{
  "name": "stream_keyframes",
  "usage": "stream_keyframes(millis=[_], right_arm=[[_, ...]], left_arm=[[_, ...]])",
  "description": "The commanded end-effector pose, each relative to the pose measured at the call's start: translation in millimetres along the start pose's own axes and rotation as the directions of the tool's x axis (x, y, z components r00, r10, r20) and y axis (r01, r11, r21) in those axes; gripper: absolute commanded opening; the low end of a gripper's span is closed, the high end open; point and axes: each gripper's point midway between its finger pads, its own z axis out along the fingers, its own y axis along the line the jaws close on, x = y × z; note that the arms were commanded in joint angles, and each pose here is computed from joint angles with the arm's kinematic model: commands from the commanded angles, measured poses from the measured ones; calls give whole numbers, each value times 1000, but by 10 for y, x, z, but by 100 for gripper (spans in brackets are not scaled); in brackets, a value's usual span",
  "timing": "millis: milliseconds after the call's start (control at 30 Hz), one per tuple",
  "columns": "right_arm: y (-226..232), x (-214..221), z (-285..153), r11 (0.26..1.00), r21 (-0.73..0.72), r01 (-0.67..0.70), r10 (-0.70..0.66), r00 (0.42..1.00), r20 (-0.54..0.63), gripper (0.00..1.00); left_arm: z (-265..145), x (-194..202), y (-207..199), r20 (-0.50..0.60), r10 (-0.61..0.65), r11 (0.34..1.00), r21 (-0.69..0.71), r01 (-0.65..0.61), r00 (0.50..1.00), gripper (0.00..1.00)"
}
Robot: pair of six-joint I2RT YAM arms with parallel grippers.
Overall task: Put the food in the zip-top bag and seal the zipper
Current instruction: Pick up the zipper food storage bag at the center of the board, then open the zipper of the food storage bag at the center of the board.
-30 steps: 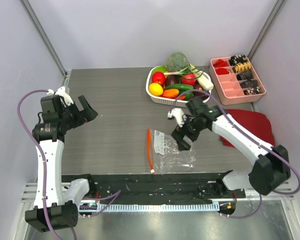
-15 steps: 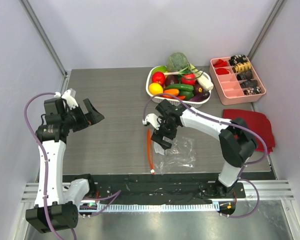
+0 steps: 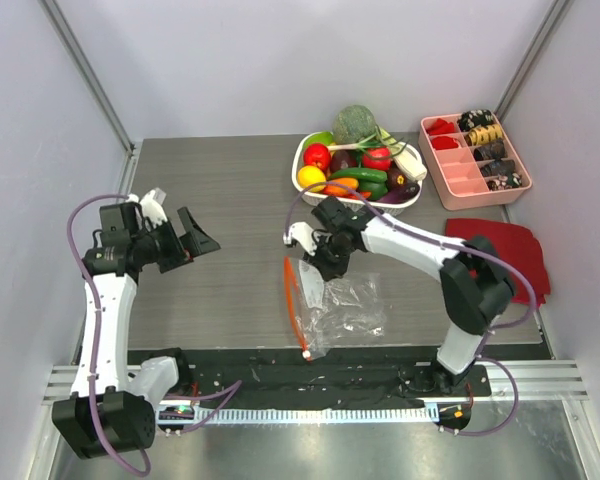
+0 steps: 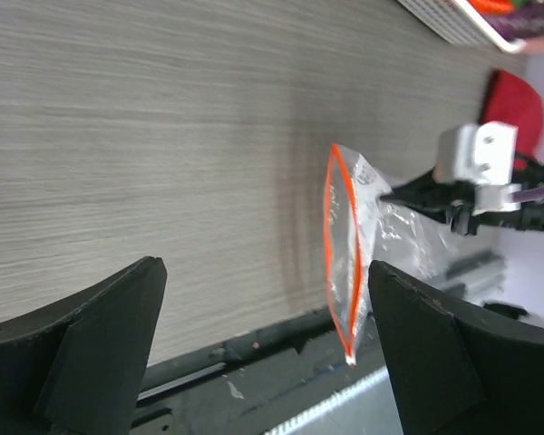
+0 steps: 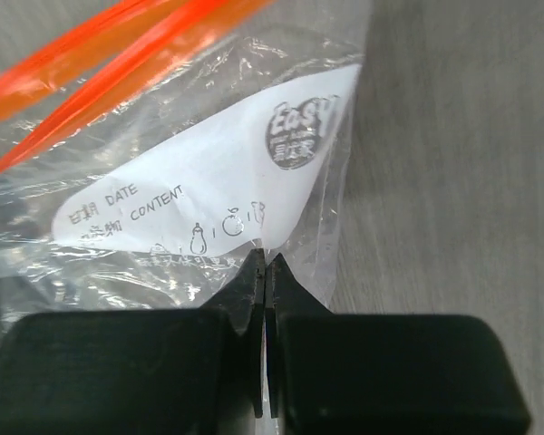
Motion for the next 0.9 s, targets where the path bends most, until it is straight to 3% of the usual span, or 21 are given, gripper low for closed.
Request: stream_keyframes(millis=[0,100,367,500,633,867], right_arm=[[61,-880,-889,995,70,69,-92,909,408,1],[104,-1118,-1128,995,84,52,-88,850,520,1],[196,-1542,-1501,1000,-9,-26,25,731,682,1],[230,-1665,-1562,994,-96,-56,108,700,706,1],[255,-1780,-1687,982,-175,-73,179,663,727,1],[375,-1869,-1841,973,-227,-35,199,624,756,1]], left_arm=[[-29,138,-360,-40,42,969,244,-31,998,91],[-100,201,-550,-5,106,928,360,-97,994,83],[-236,245,-783,96,215,876,421,-235,972,70],[-182,240,-826,121,282,863,401,-306,952,60],[-204,267,-843,142,445,800,381,-464,884,56],[-141,261,-744,96,467,812,348,-469,879,52]])
